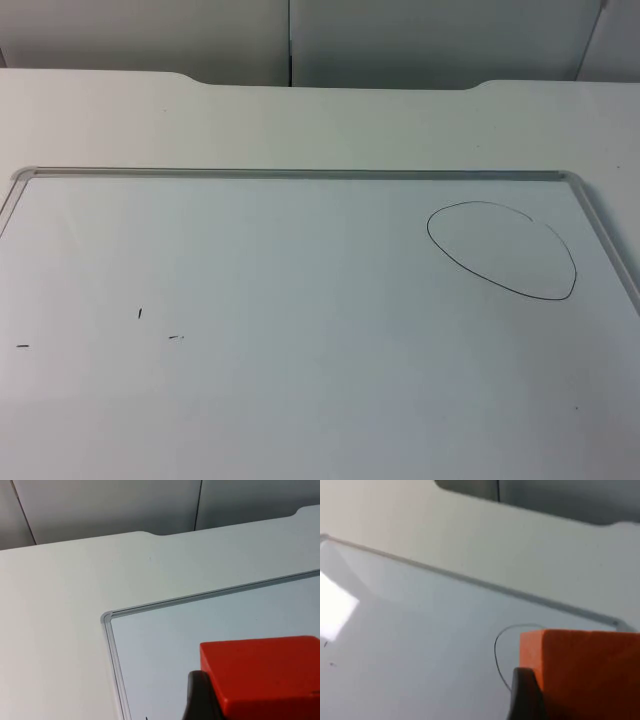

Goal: Pick up one cube with the left hand and another cube with the right hand. First place the cube in the right hand at the target position, then stack the cube in the left hand on top.

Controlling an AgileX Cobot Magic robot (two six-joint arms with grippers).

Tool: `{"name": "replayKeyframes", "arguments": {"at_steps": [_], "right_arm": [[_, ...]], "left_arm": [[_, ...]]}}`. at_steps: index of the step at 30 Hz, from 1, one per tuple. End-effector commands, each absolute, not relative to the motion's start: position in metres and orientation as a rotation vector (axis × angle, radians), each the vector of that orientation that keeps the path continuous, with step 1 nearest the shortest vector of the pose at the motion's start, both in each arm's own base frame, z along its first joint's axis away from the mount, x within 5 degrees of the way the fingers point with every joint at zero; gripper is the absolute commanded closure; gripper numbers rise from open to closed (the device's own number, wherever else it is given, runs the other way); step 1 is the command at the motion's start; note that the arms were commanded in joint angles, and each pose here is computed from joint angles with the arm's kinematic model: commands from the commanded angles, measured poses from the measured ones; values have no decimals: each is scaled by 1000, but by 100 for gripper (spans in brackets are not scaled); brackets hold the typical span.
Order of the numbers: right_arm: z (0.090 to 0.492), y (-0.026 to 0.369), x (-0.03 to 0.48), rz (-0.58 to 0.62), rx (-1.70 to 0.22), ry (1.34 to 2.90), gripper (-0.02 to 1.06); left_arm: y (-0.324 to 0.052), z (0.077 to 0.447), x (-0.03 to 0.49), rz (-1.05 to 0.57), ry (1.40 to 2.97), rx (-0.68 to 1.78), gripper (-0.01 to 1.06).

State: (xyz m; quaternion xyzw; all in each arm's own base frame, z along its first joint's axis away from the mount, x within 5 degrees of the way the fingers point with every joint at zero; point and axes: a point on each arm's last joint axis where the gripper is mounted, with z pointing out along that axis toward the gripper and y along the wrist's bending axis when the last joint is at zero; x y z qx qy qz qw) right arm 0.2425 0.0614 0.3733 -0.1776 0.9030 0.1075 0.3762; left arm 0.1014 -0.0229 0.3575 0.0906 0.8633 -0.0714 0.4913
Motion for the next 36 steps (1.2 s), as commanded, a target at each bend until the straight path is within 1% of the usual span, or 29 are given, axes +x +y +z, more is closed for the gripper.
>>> {"name": "replayKeyframes", "arguments": {"at_steps": [1,2,3,4,5,8,9,10,12,14,15,16,17,19,21,26,31,36], "right_arm": [[360,59,254,298,-466,2363,105],[346,57,267,261,-451,2423,105],[341,56,271,251,-443,2441,105],[326,57,284,243,-422,2481,105],[326,57,284,243,-422,2481,105],[297,59,306,254,-384,2558,105],[286,63,312,257,-389,2583,105],[286,63,312,257,-389,2583,105],[266,71,323,257,-409,2624,105],[245,81,332,214,-430,2657,105],[235,87,336,170,-444,2665,105],[235,87,336,170,-444,2665,105],[225,93,340,130,-452,2669,105],[207,105,345,91,-478,2678,105],[201,108,347,90,-487,2682,105],[160,113,357,85,-496,2750,105],[141,115,363,84,-492,2751,105],[131,116,368,85,-485,2734,105]], "left_arm": [[-24,360,101,-192,2068,211,105],[-24,360,101,-194,2068,210,105],[-24,360,101,-197,2068,210,105],[-24,360,101,-197,2068,210,105],[-24,360,101,-197,2068,210,105],[-24,360,101,-197,2068,210,105],[-24,360,101,-197,2068,210,105],[-24,360,101,-197,2068,210,105],[-24,360,101,-197,2066,209,105],[-24,360,101,-198,2068,207,105],[-24,360,101,-201,2069,202,105],[-24,360,101,-201,2069,202,105],[-24,360,101,-202,2069,200,105],[-24,360,101,-207,2069,199,105],[-25,360,101,-209,2069,199,105],[-25,360,101,-224,2069,190,105],[-26,360,101,-245,2069,183,105],[-27,360,101,-251,2069,181,105]]}}
